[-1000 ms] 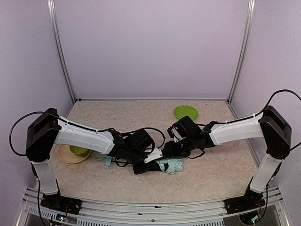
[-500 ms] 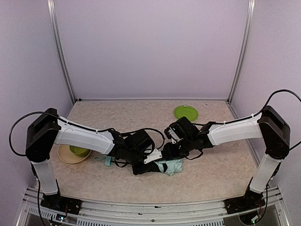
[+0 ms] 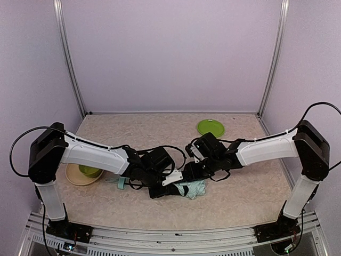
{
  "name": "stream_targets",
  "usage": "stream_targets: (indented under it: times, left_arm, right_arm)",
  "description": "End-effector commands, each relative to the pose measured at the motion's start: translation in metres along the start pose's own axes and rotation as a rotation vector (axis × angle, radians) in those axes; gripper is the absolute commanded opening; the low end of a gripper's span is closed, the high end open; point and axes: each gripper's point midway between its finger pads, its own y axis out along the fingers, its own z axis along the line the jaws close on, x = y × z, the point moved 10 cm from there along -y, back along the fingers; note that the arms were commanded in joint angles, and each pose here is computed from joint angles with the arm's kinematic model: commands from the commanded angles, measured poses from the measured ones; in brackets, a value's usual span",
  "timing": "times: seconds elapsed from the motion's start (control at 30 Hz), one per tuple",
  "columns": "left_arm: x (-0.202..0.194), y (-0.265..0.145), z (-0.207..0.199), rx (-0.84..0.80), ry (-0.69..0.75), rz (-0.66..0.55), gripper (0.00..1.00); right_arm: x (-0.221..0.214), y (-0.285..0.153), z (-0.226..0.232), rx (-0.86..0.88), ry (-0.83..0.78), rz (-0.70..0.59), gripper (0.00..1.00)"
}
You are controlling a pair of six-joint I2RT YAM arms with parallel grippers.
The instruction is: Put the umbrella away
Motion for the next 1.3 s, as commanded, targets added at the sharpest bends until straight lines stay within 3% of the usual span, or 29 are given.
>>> stream_targets:
  times: [0.0,0.17,0.47,1.0,1.27]
  left_arm:
    - [-0.016,0.019,-0.006,-0.01,-0.013,0.097,0.0]
    - [-0.017,0.019,-0.006,-0.009,-0.012,0.094,0.0]
    - [-0.018,0.017,-0.006,-0.001,-0.019,0.081,0.0]
    - [-0.019,0.016,-0.005,0.007,-0.033,0.078,0.0]
    - [-0.022,0.014,-0.001,-0.002,-0.067,0.068,0.0]
  right_arm:
    - [0.011,-0.033,0.072,0.411,-0.14,-0.158,0.49]
    - [0.01,-0.039,0.06,0.46,-0.09,-0.186,0.47]
    - [-0.004,-0.019,0.051,0.393,-0.045,-0.062,0.45]
    - [-0.007,-0.02,0.054,0.509,-0.03,-0.02,0.0]
    - [-0.02,-0.04,0.049,0.646,-0.023,-0.016,0.0]
